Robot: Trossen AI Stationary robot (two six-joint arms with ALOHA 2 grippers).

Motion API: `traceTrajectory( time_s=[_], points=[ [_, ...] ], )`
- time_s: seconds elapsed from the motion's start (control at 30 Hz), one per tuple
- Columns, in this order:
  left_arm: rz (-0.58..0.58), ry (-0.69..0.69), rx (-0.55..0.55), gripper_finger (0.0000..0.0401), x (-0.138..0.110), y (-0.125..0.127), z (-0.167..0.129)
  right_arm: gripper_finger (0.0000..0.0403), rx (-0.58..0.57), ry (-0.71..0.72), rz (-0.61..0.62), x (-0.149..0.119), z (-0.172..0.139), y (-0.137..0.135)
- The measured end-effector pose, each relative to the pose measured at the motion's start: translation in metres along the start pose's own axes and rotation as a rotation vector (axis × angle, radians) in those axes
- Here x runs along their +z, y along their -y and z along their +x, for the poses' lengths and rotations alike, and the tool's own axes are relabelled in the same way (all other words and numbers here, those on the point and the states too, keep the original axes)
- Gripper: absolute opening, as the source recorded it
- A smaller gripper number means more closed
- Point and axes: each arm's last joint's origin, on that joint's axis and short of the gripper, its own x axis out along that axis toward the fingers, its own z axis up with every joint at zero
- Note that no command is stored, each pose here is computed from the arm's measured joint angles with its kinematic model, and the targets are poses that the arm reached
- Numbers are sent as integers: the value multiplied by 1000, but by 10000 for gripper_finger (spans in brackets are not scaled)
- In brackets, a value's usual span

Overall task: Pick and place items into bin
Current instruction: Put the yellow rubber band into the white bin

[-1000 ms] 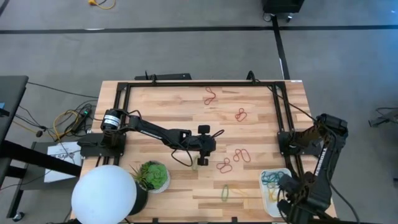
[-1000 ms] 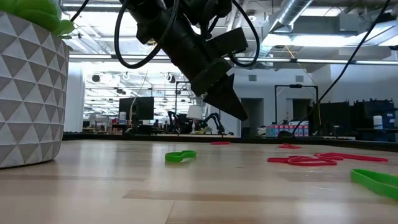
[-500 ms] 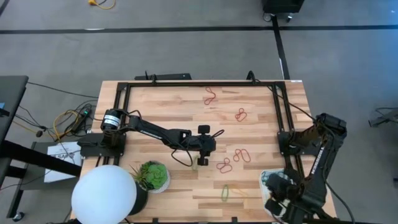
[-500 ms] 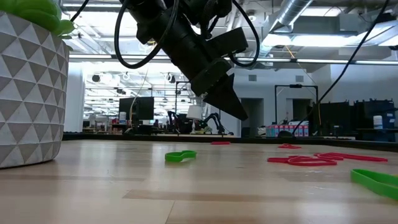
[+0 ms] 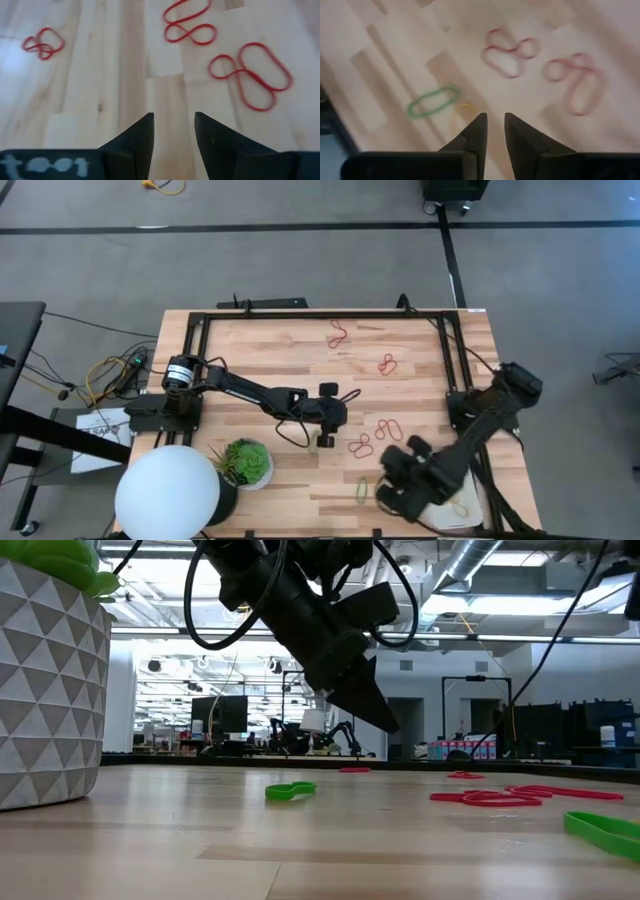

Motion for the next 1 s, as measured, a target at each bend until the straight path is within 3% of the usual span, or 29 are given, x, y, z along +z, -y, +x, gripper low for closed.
traceTrajectory(
  time_s=[0.13, 0.37, 0.57, 0.73, 1.0],
  points=[
    [-1, 1, -60, 132, 0, 4, -1, 61, 75, -137, -30, 12, 27, -13],
    [112, -32, -150, 132, -4, 17, -3, 61, 24, -351, -23, 17, 68, -16],
    [129, -33, -168, 132, -4, 23, -4, 61, 41, -553, -71, 7, 90, -21],
    [129, -35, -166, 132, -4, 22, -4, 61, 45, -603, -71, 2, 99, -23],
    [129, -39, -167, 132, -4, 23, -4, 61, 17, -568, -81, 2, 99, -22]
  ],
)
